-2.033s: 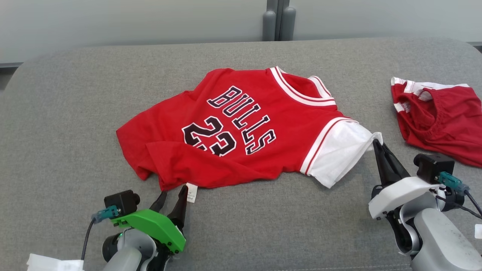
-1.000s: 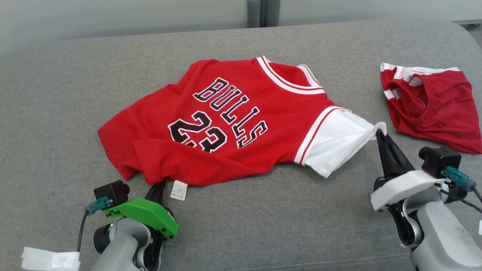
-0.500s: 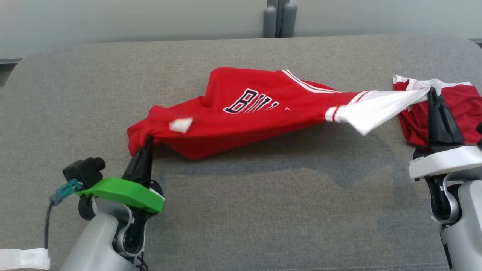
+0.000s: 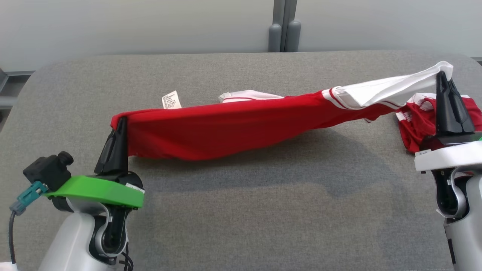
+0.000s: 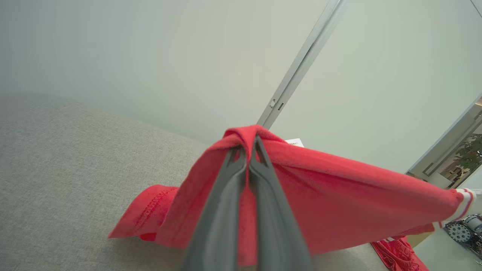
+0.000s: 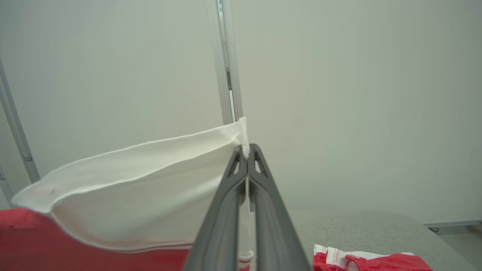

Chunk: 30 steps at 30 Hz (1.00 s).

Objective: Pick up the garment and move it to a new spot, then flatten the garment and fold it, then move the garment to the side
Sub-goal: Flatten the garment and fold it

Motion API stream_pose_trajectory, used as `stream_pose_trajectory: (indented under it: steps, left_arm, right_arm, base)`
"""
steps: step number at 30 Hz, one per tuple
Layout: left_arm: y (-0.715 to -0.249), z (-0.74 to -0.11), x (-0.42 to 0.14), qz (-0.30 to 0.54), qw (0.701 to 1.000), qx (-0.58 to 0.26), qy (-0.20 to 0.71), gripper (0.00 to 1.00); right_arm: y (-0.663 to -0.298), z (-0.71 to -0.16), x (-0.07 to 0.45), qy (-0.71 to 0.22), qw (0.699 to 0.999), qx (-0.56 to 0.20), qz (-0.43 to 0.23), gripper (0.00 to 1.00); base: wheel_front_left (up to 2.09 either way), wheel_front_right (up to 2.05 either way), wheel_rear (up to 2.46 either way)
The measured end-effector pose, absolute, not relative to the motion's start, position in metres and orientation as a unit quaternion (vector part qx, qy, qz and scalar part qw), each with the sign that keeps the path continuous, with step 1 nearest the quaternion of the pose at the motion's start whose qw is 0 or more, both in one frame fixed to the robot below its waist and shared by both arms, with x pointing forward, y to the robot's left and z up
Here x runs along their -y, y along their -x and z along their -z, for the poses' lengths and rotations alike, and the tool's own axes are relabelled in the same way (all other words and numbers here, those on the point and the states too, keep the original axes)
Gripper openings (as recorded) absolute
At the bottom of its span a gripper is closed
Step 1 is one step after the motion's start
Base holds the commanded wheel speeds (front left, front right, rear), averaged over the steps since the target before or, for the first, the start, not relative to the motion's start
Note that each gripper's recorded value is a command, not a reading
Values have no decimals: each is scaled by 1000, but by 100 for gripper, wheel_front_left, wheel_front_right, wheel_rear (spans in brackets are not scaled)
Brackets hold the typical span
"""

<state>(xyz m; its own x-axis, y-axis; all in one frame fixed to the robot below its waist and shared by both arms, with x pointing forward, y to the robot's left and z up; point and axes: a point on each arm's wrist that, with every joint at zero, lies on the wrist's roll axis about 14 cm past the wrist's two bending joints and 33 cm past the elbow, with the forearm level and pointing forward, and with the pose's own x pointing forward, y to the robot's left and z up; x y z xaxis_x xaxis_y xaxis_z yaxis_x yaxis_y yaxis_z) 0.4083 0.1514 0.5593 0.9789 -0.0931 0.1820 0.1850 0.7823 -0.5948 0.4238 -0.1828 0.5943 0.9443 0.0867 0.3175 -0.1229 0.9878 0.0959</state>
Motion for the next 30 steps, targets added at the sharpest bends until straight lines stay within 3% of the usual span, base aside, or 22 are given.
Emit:
stream_pose_trajectory:
  steps: [11, 14, 18, 20, 22, 23, 26, 28, 30]
  left_arm:
    - [-405, -631, -140, 132, 928, 162, 308, 0]
    - [-421, -640, -130, 150, 932, 137, 300, 0]
    - [-450, -618, -141, 110, 950, 68, 286, 0]
    - [-462, -633, -156, 83, 951, 83, 287, 0]
    - [-471, -688, -173, 71, 933, 163, 313, 0]
    - [-471, -688, -173, 71, 933, 163, 313, 0]
    - [-461, -786, -172, 107, 881, 296, 353, 0]
    - [-454, -806, -164, 128, 867, 324, 357, 0]
    - [-458, -784, -153, 134, 876, 294, 358, 0]
  right_arm:
    - [-422, -670, 178, -58, 959, 269, -66, 0]
    - [-437, -656, 147, -51, 964, 237, -112, 0]
    - [-459, -616, 109, 22, 974, 147, -170, 0]
    - [-472, -657, 110, 49, 966, 194, -166, 0]
    - [-477, -743, 118, 26, 941, 305, -142, 0]
    - [-477, -743, 118, 26, 941, 305, -142, 0]
    - [-453, -850, 135, 8, 886, 450, -113, 0]
    - [-451, -855, 135, 15, 880, 460, -116, 0]
    - [-465, -819, 130, 23, 901, 413, -128, 0]
  base:
    - [0, 0, 0]
    - [0, 0, 0]
    - [0, 0, 0]
    - [0, 0, 0]
    - [0, 0, 0]
    - [0, 0, 0]
    - [0, 0, 0]
    - [0, 0, 0]
    - [0, 0, 0]
